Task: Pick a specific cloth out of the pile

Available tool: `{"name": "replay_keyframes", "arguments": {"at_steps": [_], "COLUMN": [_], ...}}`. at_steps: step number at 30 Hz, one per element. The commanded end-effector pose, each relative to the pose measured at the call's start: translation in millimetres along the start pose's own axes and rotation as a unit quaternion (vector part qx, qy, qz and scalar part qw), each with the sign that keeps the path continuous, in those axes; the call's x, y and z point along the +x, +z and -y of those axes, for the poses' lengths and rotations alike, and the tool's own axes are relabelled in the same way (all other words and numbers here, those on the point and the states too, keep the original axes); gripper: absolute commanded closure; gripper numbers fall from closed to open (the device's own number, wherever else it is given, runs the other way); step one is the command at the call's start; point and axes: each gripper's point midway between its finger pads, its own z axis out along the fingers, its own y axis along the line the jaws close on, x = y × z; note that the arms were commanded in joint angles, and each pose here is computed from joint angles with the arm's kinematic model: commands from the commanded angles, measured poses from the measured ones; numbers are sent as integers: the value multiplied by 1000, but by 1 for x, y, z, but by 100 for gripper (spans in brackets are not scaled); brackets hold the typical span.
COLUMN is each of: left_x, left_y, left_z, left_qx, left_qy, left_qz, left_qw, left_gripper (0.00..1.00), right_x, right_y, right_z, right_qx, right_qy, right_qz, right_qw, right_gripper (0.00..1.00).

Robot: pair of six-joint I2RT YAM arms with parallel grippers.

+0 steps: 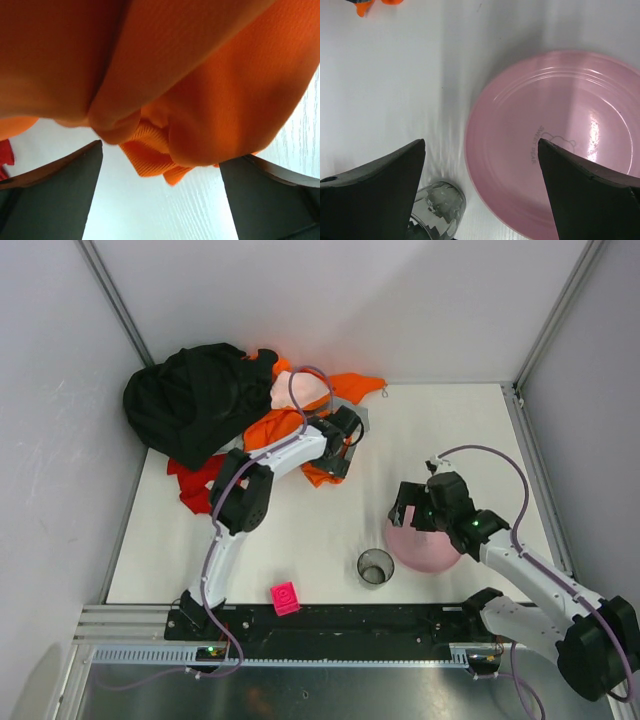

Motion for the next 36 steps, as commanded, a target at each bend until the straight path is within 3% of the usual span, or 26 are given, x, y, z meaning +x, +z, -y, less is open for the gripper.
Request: {"name": "replay_keyframes", "arguments": {"at_steps": [1, 4, 6, 14, 16, 23, 28, 32, 36], "left_x": [-27, -26, -25, -55, -76, -166, -198, -203, -197], "left_y": [2, 16, 26, 40, 30, -68, -131, -146, -126], "left_z": [5, 11, 12, -4, -15, -106, -193, -236, -246], "left_qx": [5, 10, 15, 67, 81, 92, 40, -11, -38], "left_qy": [-6, -4, -8, -56, -66, -146, -219, -251, -263], "left_qz": [29, 20, 14, 26, 49, 189, 275, 299, 284], "left_qw": [1000, 1000, 1000, 996, 993, 967, 935, 920, 922], "left_gripper": [0, 2, 9, 83, 95, 99, 99, 99, 98], "right_x": [-9, -7, -5, 0, 2, 3, 6, 6, 6], "right_y": [-2, 2, 4, 10, 12, 19, 24, 27, 29], "right_z": [-2, 2, 4, 4, 1, -3, -6, -9, -13], "right_qx": [-19, -14, -11, -13, -20, -30, -35, -41, -47], "right_qy": [6, 5, 4, 4, 4, 6, 9, 9, 11], "right_qz": [17, 13, 9, -1, -6, -13, -19, -21, -22], "right_qw": [1000, 1000, 1000, 1000, 1000, 999, 999, 999, 999], "right_gripper": [1, 1, 1, 1, 1, 1, 1, 1, 1]}}
